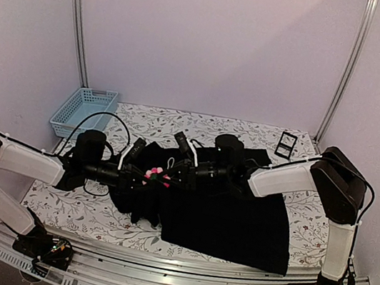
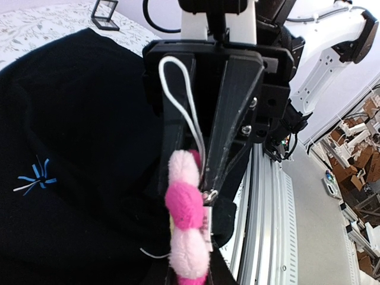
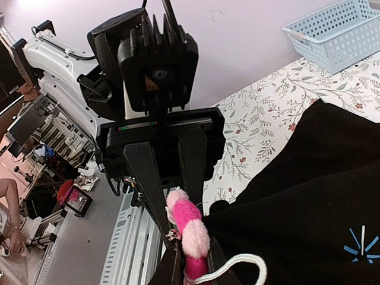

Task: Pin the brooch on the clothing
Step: Pin the flattened clothing at the center of the board.

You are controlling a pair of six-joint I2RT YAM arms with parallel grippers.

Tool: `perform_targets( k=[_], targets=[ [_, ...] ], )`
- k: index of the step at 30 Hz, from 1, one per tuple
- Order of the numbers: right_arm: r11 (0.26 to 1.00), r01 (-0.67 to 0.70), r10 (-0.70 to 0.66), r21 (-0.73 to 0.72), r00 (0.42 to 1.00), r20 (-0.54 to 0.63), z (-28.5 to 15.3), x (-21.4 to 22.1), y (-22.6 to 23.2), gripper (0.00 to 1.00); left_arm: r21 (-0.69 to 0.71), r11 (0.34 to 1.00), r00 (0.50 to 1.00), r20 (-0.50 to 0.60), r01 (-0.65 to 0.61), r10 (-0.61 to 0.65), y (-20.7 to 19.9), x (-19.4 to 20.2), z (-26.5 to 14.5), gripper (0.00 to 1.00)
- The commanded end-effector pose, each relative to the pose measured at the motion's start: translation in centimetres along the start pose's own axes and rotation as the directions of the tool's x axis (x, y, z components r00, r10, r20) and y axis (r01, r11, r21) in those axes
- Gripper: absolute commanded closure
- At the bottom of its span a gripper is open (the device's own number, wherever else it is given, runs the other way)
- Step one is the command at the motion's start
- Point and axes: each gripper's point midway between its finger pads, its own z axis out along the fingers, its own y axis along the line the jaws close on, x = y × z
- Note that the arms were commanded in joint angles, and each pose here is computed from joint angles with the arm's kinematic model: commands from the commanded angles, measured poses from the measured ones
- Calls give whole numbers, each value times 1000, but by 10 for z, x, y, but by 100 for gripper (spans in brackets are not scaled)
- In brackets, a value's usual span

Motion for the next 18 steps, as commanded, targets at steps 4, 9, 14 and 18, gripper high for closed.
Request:
perform_targets(
  k=[4, 9, 14, 18],
  targets=[
    [1000, -9, 9, -7, 1000, -15, 12, 1, -1, 96, -20, 1000, 999, 26, -19, 19, 2, -16, 0, 100],
    [999, 7, -7, -44, 1000, -9, 15, 1, 4, 100, -14, 1000, 1000, 21, -9, 9, 1, -20, 1, 100],
    [998, 22, -23, -65, 1000, -17, 19, 4, 10, 100, -43, 997, 998, -3, 57, -57, 9, -14, 4, 100],
    [995, 66, -68, -72, 997, -28, 21, 8, 19, 100, -43, 992, 993, -16, 118, -119, 11, -13, 7, 98]
  ],
)
